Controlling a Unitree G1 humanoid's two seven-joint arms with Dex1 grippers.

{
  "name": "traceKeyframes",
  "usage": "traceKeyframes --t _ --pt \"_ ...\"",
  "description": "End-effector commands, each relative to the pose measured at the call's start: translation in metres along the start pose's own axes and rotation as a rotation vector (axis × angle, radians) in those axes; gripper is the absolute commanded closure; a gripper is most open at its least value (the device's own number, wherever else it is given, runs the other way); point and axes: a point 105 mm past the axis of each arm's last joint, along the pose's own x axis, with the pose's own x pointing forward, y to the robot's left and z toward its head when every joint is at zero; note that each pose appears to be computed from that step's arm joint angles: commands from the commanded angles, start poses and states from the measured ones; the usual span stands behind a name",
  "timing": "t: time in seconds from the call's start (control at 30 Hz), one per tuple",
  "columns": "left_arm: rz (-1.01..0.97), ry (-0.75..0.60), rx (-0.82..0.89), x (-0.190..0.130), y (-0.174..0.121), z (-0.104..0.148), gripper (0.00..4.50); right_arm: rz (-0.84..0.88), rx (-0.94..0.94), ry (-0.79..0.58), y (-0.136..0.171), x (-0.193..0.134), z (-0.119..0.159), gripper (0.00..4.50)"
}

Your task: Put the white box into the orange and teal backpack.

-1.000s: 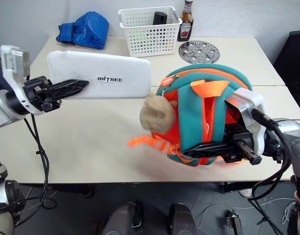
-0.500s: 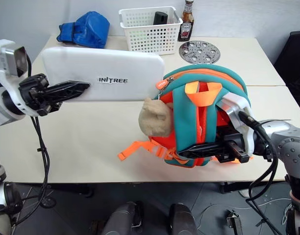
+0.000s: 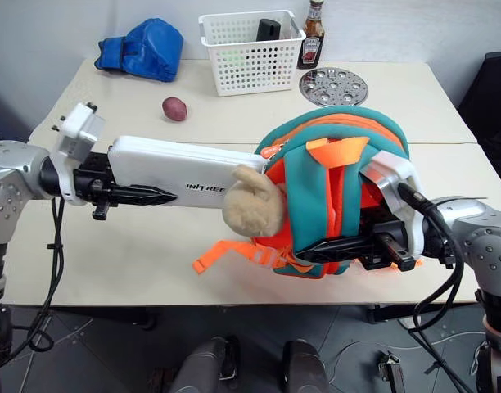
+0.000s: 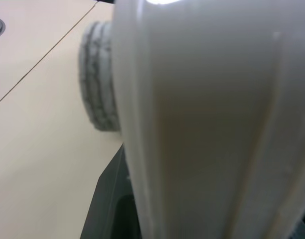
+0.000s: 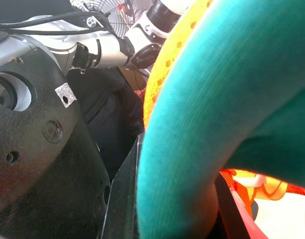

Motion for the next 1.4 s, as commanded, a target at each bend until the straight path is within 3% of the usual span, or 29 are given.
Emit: traceKeyframes --t 0.03,0.7,0.77,0.83,0.97,1.4 --pt "-0.037 -0.011 0.061 0.012 0.002 0.012 3.13 0.014 -0.047 -0.001 0.005 0.002 0.003 4.49" --pt "-0.067 -0.138 0.077 0.175 0.013 0.028 3.13 0.022 -0.081 -0.026 0.002 0.014 0.005 4.49" --pt "-0.08 -0.146 0.058 0.17 0.011 0.03 2.38 0.005 -0.079 -0.035 -0.002 0.013 0.005 4.5" --pt "-0.075 -0.146 0.068 0.161 0.011 0.031 1.91 -0.003 -0.077 -0.041 -0.003 0.013 0.006 4.5" --pt "-0.066 -0.129 0.108 0.126 0.009 0.033 0.72 -0.019 -0.076 -0.044 -0.007 0.014 0.004 4.5" --pt "-0.045 -0.096 0.165 0.023 -0.027 0.052 0.72 -0.07 -0.073 -0.046 -0.024 0.02 -0.003 4.5"
